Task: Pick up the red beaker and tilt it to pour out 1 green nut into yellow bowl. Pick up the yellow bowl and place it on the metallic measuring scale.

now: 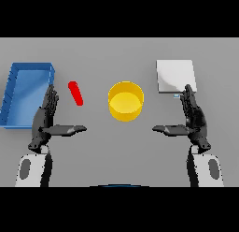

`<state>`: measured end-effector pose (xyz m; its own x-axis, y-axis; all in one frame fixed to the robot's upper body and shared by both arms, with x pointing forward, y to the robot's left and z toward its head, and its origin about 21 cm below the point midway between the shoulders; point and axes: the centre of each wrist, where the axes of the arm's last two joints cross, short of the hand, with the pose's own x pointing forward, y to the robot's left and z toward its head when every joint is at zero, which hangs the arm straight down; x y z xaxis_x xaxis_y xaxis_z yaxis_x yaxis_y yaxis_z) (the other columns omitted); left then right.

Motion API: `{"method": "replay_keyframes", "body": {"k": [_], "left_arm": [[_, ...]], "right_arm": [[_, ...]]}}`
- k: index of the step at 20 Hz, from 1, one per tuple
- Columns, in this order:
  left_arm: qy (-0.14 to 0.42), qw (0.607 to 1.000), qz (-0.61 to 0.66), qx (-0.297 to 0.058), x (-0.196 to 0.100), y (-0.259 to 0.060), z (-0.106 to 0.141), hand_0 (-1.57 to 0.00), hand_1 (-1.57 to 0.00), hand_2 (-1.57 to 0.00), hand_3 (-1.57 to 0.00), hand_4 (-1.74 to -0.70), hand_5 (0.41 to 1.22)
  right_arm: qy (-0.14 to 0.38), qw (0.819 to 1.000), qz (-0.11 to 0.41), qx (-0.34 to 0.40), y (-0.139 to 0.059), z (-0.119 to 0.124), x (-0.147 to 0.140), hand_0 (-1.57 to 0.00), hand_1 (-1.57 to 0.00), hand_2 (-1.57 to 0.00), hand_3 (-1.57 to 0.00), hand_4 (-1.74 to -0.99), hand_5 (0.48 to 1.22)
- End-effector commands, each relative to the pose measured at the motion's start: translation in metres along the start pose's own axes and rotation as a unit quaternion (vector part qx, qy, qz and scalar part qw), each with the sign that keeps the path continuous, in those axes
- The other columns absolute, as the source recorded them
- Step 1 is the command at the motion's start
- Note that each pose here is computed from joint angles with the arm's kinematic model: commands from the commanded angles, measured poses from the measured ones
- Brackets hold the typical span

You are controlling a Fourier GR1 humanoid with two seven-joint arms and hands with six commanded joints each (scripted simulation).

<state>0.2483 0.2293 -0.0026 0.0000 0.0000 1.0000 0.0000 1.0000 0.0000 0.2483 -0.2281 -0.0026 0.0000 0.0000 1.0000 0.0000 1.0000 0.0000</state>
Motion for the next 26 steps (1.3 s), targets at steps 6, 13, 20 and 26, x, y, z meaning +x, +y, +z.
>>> {"method": "replay_keyframes", "body": {"k": [6, 13, 20, 26], "left_arm": [[-0.004, 1.0, 0.0, -0.002, 0.0, 0.005, 0.015, 0.0, 0.0, 0.0, 0.0, -1.14, 0.66], [-0.014, 0.993, -0.102, -0.052, 0.025, 0.004, 0.048, 0.0, 0.0, 0.0, 0.0, -1.14, 0.655], [0.031, 0.993, -0.104, -0.055, 0.013, -0.001, 0.012, 0.0, 0.0, 0.0, 0.0, -1.16, 0.645], [0.033, 0.991, -0.114, -0.064, -0.006, -0.002, -0.032, 0.0, 0.0, 0.0, 0.0, -1.18, 0.637]], "right_arm": [[-0.002, 1.0, -0.003, 0.001, 0.009, -0.002, 0.001, 0.0, 0.0, 0.0, 0.0, -1.071, 0.578], [-0.08, 0.984, 0.16, 0.025, 0.015, 0.018, 0.014, 0.0, 0.0, 0.0, 0.0, -1.103, 0.592], [-0.082, 0.987, 0.128, 0.046, 0.015, 0.018, 0.02, 0.0, 0.0, 0.0, 0.0, -1.197, 0.627], [-0.081, 0.988, 0.121, 0.048, 0.01, 0.021, 0.016, 0.0, 0.0, 0.0, 0.0, -1.229, 0.626]]}}
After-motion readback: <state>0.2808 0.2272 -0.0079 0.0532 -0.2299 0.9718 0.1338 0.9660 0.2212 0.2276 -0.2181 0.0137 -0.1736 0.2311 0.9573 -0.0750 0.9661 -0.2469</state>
